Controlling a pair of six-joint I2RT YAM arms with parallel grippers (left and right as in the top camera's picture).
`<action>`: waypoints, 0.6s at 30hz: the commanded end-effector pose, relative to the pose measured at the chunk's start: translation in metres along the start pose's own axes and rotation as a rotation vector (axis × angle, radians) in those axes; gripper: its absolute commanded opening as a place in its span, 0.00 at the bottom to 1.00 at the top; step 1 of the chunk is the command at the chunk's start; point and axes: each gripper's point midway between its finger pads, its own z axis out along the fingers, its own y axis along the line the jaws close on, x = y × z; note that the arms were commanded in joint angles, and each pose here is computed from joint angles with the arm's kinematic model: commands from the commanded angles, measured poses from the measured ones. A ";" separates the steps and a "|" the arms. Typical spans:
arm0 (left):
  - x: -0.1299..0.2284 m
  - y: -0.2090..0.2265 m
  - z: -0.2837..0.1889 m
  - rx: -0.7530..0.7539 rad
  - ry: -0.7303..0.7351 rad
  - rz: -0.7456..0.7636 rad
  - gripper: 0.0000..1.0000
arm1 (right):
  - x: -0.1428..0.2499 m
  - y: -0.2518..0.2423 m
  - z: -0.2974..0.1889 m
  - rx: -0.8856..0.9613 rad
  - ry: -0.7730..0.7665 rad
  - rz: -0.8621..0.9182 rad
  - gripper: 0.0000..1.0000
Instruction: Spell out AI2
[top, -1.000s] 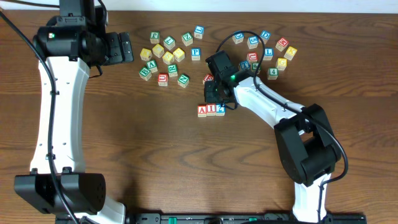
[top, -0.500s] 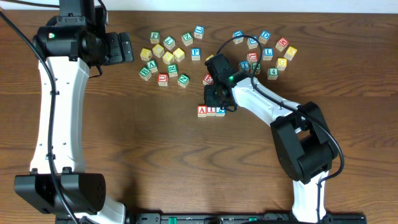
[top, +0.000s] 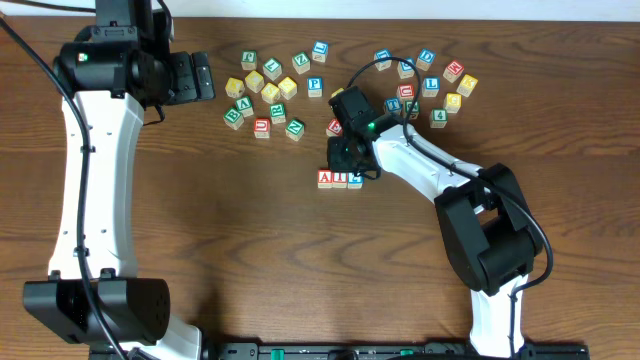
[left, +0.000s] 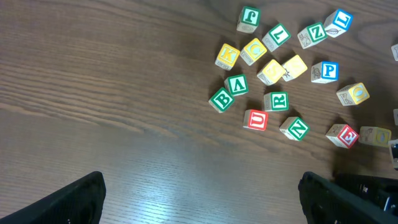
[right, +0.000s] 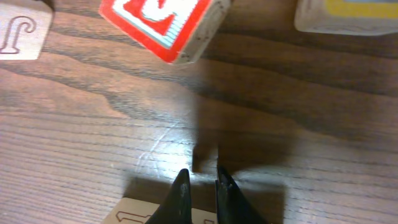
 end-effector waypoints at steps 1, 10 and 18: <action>0.001 0.001 0.001 -0.004 0.007 -0.011 0.98 | 0.000 0.009 0.003 -0.018 0.000 -0.047 0.09; 0.001 0.001 0.001 -0.004 0.007 -0.011 0.98 | -0.039 0.007 -0.029 -0.044 -0.083 -0.056 0.09; 0.001 0.001 0.001 -0.004 0.007 -0.011 0.98 | -0.024 -0.047 -0.062 0.047 0.047 0.058 0.12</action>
